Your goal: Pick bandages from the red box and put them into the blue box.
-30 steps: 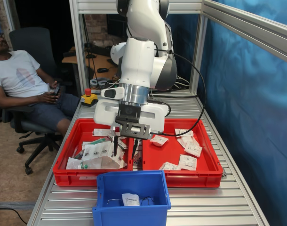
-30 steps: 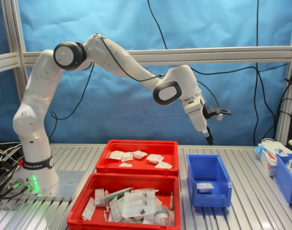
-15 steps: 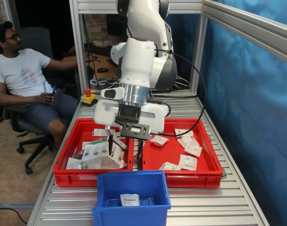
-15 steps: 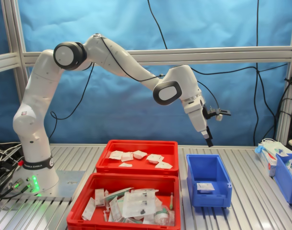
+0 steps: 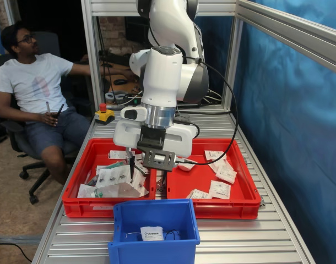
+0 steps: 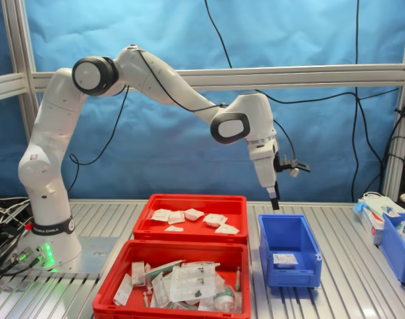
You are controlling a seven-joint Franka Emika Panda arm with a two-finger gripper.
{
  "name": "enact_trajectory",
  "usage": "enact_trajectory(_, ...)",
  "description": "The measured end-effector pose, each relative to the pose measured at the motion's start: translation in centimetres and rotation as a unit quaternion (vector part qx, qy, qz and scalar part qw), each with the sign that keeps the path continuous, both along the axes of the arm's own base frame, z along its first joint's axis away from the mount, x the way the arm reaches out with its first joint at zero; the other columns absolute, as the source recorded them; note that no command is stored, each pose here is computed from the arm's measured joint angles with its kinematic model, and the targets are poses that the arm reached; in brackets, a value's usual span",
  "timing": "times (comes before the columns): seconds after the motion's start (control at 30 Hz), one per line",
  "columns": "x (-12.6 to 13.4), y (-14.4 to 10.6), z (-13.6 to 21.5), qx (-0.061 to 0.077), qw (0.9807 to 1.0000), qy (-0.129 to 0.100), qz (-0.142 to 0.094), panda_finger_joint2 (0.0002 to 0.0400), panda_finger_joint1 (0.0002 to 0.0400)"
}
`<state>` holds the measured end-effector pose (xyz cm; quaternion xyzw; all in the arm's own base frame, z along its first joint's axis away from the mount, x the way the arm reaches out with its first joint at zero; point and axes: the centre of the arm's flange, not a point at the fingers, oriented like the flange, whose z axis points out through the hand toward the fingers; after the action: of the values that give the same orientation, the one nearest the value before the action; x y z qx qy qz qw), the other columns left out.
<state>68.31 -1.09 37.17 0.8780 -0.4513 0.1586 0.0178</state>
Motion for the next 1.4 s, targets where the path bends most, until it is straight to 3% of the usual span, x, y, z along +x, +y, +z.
enact_trajectory(0.17, -0.9, -0.1, 0.9, 0.007, 1.0, 0.003, -0.002, 0.04, 0.04)
enact_trajectory(0.4, -4.3, -0.8, 3.6, 0.033, 0.9994, 0.009, -0.01, 0.04, 0.04)
enact_trajectory(0.67, -8.7, -1.5, 3.9, 0.06, 0.9975, 0.034, -0.016, 0.04, 0.04)
enact_trajectory(1.03, -11.3, -2.4, 4.4, 0.077, 0.9953, 0.054, -0.025, 0.04, 0.04)
enact_trajectory(1.4, -13.0, -3.6, 4.7, 0.088, 0.9914, 0.089, -0.038, 0.04, 0.04)
